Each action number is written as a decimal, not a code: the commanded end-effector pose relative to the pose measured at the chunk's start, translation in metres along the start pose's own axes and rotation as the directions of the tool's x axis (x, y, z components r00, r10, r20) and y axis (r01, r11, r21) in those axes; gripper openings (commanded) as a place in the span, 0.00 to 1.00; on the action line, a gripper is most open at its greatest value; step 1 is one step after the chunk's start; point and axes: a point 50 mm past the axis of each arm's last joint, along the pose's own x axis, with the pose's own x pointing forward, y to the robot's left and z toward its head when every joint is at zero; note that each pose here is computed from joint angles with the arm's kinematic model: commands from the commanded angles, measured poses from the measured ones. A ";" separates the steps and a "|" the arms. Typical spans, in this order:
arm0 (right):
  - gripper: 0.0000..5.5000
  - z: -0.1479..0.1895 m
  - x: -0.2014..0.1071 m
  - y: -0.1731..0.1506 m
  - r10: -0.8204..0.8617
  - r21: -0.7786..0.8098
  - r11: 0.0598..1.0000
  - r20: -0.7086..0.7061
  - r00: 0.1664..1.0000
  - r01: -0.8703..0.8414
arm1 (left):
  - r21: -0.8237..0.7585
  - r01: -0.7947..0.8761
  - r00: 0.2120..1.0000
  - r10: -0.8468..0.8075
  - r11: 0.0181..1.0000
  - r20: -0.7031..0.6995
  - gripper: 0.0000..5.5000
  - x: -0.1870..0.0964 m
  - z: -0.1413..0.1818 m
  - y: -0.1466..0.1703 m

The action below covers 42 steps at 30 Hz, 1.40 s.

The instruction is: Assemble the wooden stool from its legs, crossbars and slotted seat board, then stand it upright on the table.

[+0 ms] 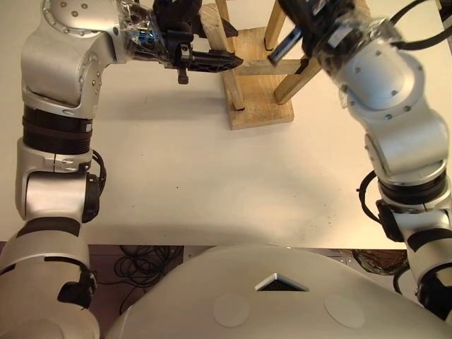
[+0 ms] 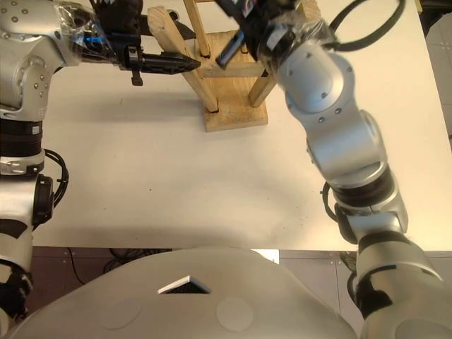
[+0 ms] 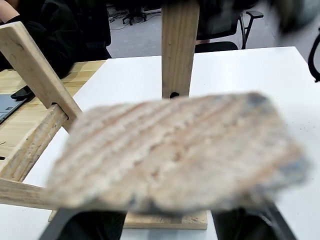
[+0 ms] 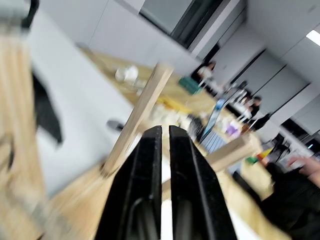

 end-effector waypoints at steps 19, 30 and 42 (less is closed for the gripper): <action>0.01 -0.101 -0.006 0.093 0.564 0.393 0.815 -0.368 0.739 -0.426 | 0.018 0.097 0.995 -0.097 0.995 -0.028 0.37 0.045 0.012 -0.008; 0.00 -0.087 0.002 0.075 0.497 0.379 0.848 -0.323 0.806 -0.371 | 0.134 0.179 0.978 -0.162 0.975 -0.129 0.49 0.037 -0.003 -0.011; 0.00 -0.088 0.001 0.067 0.491 0.367 0.854 -0.331 0.806 -0.369 | 0.228 -0.020 0.984 -0.021 0.973 0.176 0.56 -0.040 0.053 0.008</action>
